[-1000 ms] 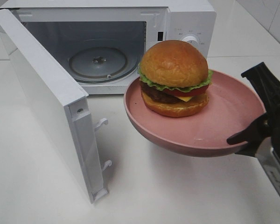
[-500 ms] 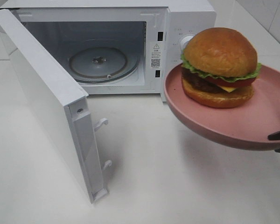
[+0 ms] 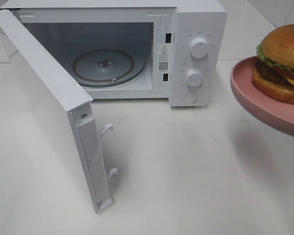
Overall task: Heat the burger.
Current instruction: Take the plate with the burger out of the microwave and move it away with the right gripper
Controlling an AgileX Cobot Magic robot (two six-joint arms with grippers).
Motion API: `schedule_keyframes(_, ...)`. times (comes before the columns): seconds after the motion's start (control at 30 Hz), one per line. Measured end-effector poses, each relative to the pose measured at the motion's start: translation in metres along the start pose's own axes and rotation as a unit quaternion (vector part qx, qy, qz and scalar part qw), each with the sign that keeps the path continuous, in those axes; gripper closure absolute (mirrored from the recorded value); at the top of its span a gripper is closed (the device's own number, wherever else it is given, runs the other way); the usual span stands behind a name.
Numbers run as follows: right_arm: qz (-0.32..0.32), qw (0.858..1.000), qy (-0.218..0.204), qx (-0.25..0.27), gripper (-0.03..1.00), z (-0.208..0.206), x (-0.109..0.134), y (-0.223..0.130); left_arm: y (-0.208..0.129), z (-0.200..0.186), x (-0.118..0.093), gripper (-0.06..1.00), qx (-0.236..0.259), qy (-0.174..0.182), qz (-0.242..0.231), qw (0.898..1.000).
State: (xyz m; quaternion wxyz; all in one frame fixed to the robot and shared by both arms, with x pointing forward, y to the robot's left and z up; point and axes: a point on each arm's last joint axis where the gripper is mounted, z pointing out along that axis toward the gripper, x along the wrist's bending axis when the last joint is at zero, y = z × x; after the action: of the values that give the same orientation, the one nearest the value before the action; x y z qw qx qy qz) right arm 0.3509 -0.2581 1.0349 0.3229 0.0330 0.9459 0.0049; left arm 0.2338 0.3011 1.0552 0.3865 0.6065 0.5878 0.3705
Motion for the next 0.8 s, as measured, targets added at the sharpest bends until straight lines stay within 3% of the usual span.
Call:
schedule_keyframes(0.23,0.083,0.995,-0.009,0.055,0.87,0.0,-0.001,-0.009,0.0,0.0,0.0,-0.05,0.0,0.0,0.0,1.0)
schedule_keyframes(0.3,0.126,0.987,-0.008,0.099,0.87,0.004,-0.002,-0.014,0.0,0.0,0.0,-0.05,0.0,0.0,0.0,1.0)
schedule_keyframes(0.4,0.134,0.985,-0.006,0.108,0.87,0.005,-0.002,-0.014,0.0,0.0,0.0,-0.05,0.0,0.0,0.0,1.0)
schedule_keyframes(0.57,0.185,0.968,-0.009,0.168,0.87,0.013,-0.004,-0.016,0.0,0.0,0.0,-0.05,0.0,0.0,0.0,1.0)
schedule_keyframes(0.67,0.194,0.965,-0.009,0.178,0.87,0.015,-0.004,-0.016,0.0,0.0,0.0,-0.05,0.0,0.0,0.0,1.0)
schedule_keyframes(0.73,0.236,0.948,-0.011,0.214,0.87,0.018,-0.004,-0.017,0.0,0.0,0.0,-0.05,0.0,0.0,0.0,1.0)
schedule_keyframes(0.8,0.246,0.943,-0.012,0.223,0.87,0.018,-0.005,-0.017,0.0,0.0,0.0,-0.05,0.0,0.0,0.0,1.0)
